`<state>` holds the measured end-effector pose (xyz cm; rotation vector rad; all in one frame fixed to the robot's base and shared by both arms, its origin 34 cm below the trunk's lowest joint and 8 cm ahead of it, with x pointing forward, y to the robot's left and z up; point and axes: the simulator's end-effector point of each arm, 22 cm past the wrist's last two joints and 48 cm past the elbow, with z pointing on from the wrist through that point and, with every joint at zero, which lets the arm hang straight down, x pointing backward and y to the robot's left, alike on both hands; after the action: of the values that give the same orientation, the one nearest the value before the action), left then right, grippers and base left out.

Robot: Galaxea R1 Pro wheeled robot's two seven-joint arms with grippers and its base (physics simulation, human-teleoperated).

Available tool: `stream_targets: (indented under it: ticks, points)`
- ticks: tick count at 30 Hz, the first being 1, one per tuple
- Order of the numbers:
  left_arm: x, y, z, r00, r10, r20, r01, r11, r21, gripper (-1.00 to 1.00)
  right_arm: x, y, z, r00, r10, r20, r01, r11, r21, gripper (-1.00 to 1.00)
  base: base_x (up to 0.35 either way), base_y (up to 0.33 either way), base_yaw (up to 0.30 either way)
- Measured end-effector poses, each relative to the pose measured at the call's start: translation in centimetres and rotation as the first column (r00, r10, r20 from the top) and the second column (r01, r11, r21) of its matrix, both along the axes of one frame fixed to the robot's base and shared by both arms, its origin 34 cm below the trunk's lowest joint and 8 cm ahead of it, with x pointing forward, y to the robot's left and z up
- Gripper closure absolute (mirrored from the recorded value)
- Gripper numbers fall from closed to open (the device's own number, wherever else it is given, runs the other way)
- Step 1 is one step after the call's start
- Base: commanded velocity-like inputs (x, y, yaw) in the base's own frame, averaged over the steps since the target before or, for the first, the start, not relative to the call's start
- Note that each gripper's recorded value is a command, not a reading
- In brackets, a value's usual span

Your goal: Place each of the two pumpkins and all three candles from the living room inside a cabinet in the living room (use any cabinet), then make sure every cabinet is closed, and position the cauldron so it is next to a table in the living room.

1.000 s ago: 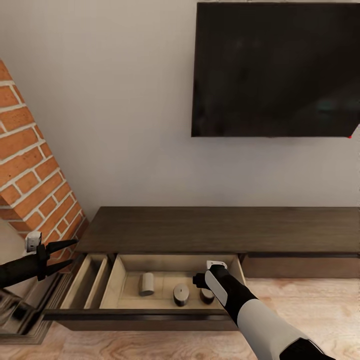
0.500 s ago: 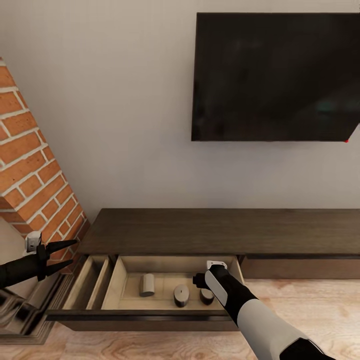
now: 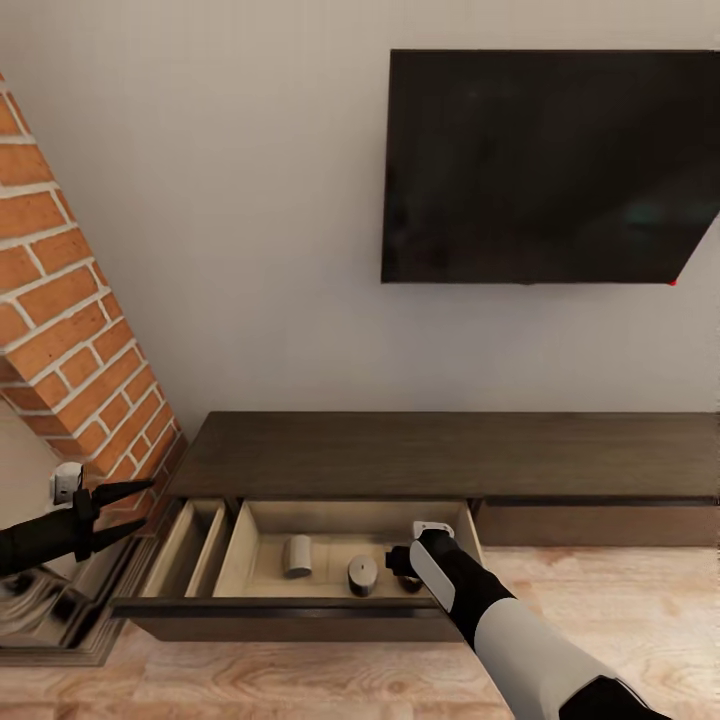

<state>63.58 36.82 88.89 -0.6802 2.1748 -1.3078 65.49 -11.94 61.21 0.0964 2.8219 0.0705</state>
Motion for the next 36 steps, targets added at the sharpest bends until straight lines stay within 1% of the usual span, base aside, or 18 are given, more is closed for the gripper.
stream_targets:
  ticks: [18, 28, 35, 36]
  points:
    - [0.0, 0.0, 0.3, 1.000, 0.000, 0.000, 0.000, 1.000, 0.000, -1.00, 0.0, 0.4, 0.4, 1.000, 0.004, 0.001, -0.004, 1.000, 0.003, -1.00, -0.313, 0.000, 0.000]
    - [0.0, 0.1, -1.2, 1.000, 0.003, 0.002, -0.003, 1.000, 0.002, -1.00, 0.0, 0.7, -1.1, 1.000, 0.008, 0.005, -0.008, 1.000, 0.004, -1.00, -0.260, 0.000, 0.000]
    - [0.0, 0.0, -2.7, 1.000, 0.005, -0.002, -0.005, 1.000, 0.005, -1.00, 0.5, 0.5, -2.1, 0.999, -0.002, 0.035, 0.002, 1.000, 0.001, -1.00, -0.166, 0.000, 0.000]
    - [-0.1, 0.1, -3.3, 1.000, 0.009, -0.011, -0.009, 1.000, 0.016, -1.00, 0.7, 0.5, -2.3, 0.999, -0.006, 0.043, 0.006, 1.000, 0.001, -1.00, -0.118, 0.000, 0.000]
